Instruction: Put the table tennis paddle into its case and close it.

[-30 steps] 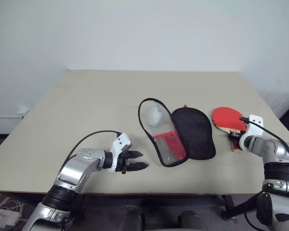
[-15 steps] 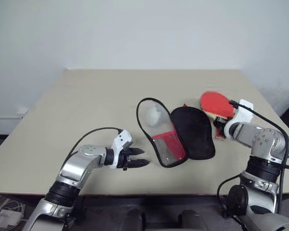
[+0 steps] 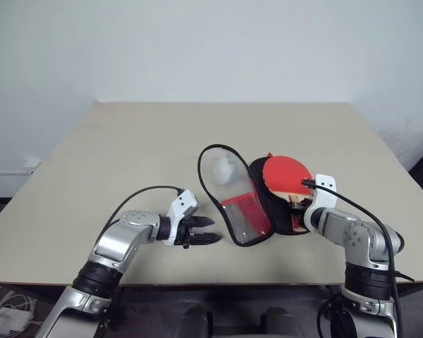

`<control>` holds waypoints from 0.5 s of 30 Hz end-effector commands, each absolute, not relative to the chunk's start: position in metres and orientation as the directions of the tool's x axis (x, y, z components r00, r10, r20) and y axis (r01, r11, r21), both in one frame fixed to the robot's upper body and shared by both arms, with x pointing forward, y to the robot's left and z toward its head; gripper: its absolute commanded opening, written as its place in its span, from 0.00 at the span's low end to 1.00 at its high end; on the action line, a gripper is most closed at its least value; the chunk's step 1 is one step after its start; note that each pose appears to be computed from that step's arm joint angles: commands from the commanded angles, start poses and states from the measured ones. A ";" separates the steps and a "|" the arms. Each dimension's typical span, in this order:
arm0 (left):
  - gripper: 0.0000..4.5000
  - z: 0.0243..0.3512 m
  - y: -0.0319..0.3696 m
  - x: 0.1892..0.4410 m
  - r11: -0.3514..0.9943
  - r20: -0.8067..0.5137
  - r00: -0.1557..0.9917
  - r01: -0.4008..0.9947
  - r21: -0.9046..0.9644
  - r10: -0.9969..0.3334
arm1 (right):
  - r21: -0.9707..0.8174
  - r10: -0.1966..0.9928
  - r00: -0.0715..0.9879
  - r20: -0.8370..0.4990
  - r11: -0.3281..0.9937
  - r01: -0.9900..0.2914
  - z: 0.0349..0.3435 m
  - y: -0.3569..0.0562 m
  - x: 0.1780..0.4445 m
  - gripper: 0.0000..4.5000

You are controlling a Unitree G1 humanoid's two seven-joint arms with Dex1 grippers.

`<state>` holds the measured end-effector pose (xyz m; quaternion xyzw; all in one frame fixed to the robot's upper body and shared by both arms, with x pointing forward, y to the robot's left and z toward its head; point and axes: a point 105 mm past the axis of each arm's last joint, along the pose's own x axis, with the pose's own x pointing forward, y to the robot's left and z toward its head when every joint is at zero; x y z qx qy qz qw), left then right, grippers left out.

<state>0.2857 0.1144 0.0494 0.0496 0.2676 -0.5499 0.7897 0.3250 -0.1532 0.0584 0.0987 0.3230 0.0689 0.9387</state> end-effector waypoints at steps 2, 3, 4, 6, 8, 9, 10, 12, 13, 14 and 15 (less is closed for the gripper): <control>0.69 0.062 0.114 0.291 0.384 -0.460 0.271 0.907 -0.171 -0.846 | 0.225 0.271 0.825 -0.497 0.958 -0.179 0.081 -0.135 0.333 0.26; 0.69 0.062 0.114 0.291 0.385 -0.460 0.272 0.907 -0.172 -0.845 | 0.230 0.286 0.822 -0.492 0.954 -0.194 0.082 -0.132 0.333 0.26; 0.69 0.062 0.114 0.291 0.386 -0.459 0.273 0.906 -0.173 -0.845 | 0.232 0.293 0.818 -0.495 0.952 -0.201 0.082 -0.130 0.333 0.26; 0.69 0.062 0.115 0.292 0.389 -0.460 0.276 0.905 -0.171 -0.844 | 0.217 0.296 0.810 -0.506 0.953 -0.213 0.078 -0.129 0.332 0.26; 0.69 0.063 0.115 0.292 0.392 -0.458 0.280 0.904 -0.169 -0.844 | 0.216 0.293 0.802 -0.521 0.954 -0.208 0.072 -0.128 0.331 0.26; 0.69 0.063 0.115 0.293 0.393 -0.457 0.281 0.904 -0.169 -0.844 | 0.214 0.286 0.801 -0.525 0.956 -0.201 0.070 -0.129 0.331 0.26; 0.69 0.063 0.115 0.293 0.393 -0.456 0.282 0.904 -0.168 -0.844 | 0.216 0.277 0.800 -0.532 0.958 -0.188 0.067 -0.130 0.332 0.26; 0.69 0.064 0.115 0.293 0.394 -0.456 0.284 0.904 -0.167 -0.844 | 0.218 0.267 0.799 -0.539 0.960 -0.173 0.065 -0.132 0.333 0.26; 0.69 0.064 0.115 0.293 0.395 -0.455 0.285 0.904 -0.166 -0.843 | 0.214 0.261 0.800 -0.540 0.962 -0.169 0.064 -0.134 0.333 0.26; 0.69 0.064 0.115 0.293 0.396 -0.455 0.287 0.903 -0.165 -0.843 | 0.210 0.255 0.800 -0.543 0.964 -0.164 0.064 -0.136 0.333 0.26; 0.69 0.064 0.115 0.293 0.398 -0.456 0.288 0.903 -0.165 -0.842 | 0.208 0.248 0.798 -0.549 0.966 -0.156 0.062 -0.139 0.333 0.26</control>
